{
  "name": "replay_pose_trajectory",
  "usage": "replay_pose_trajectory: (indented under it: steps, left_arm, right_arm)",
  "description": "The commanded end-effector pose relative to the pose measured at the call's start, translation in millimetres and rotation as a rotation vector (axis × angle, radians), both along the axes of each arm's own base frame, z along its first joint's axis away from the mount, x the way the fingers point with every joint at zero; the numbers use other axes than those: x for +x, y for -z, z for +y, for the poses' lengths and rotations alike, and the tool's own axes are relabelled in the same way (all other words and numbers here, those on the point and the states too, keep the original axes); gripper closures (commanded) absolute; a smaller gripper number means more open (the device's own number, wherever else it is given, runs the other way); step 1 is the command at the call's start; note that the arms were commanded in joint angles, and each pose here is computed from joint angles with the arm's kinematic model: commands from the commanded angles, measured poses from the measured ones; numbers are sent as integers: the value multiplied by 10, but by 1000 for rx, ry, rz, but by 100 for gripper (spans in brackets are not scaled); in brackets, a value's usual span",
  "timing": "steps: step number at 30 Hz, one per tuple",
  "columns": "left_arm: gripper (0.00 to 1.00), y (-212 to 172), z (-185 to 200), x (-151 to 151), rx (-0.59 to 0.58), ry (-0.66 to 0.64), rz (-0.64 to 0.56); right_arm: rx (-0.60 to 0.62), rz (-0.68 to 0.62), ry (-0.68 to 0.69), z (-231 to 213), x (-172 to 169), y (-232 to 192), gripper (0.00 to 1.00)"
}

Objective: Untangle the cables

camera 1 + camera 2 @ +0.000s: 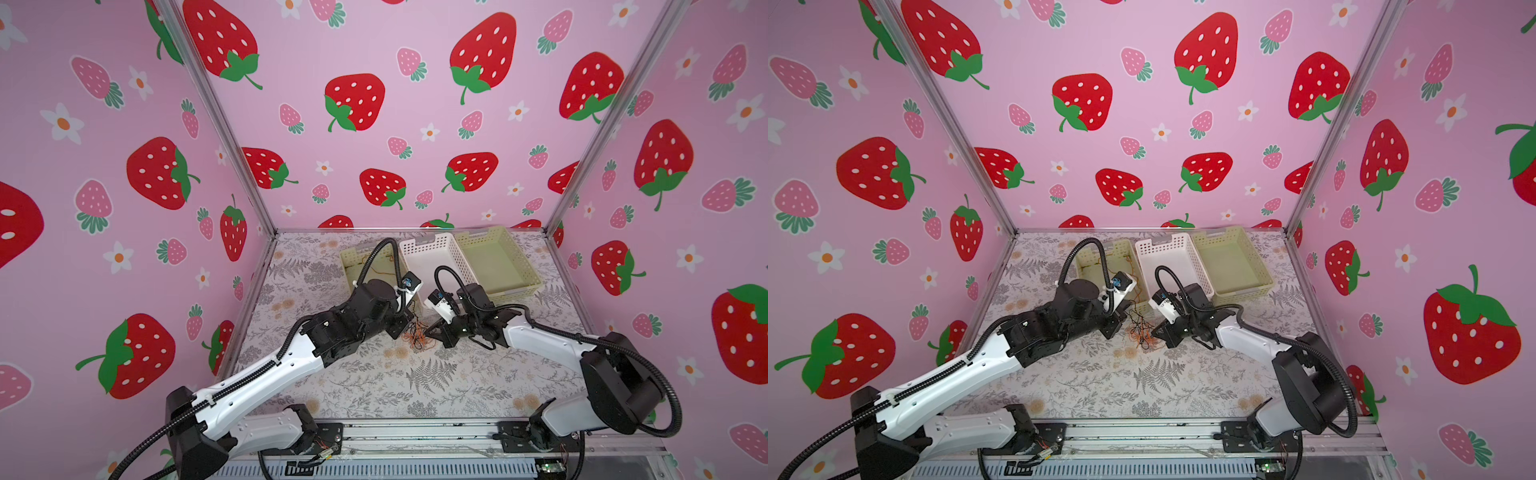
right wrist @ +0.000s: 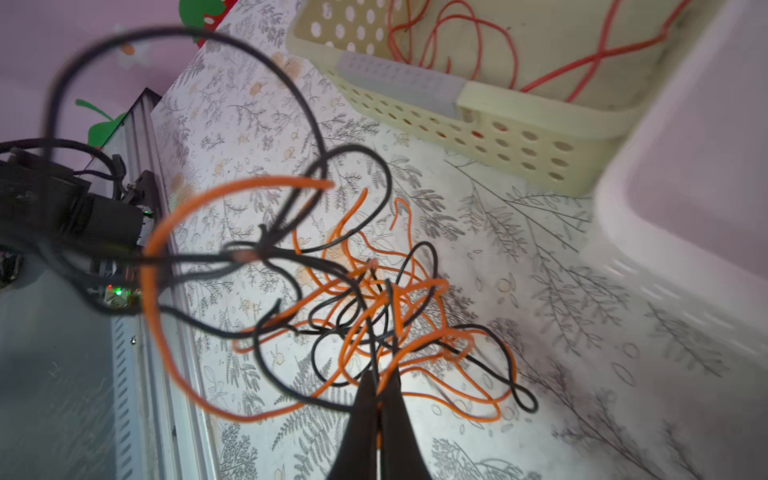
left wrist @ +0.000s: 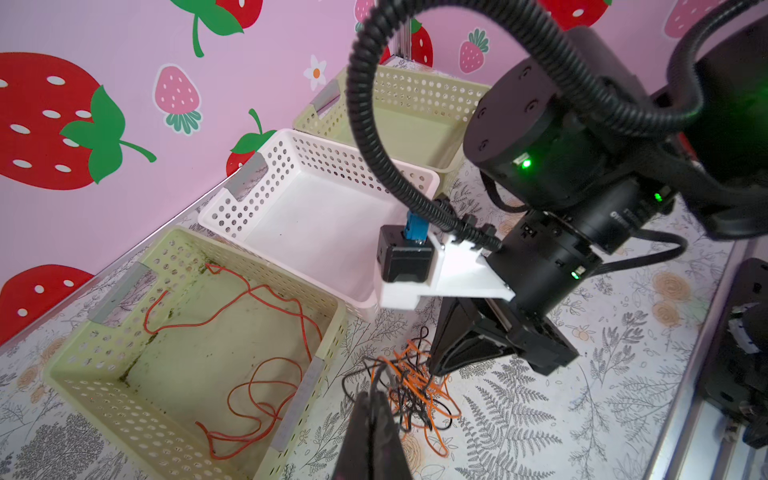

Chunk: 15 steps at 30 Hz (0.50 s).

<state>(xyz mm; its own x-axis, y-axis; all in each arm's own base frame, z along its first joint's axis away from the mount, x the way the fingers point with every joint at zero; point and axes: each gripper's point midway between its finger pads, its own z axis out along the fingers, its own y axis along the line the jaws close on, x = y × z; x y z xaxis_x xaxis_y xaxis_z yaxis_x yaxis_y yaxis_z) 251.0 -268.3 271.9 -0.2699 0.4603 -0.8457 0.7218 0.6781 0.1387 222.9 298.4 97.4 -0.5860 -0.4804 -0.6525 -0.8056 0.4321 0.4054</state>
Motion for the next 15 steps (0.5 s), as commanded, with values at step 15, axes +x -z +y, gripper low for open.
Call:
replay_pose_trajectory:
  steps: [15]
  left_arm:
    - [100, -700, 928, 30, -103, -184, -98]
  right_arm:
    - [-307, 25, 367, -1096, 549, 436, 100]
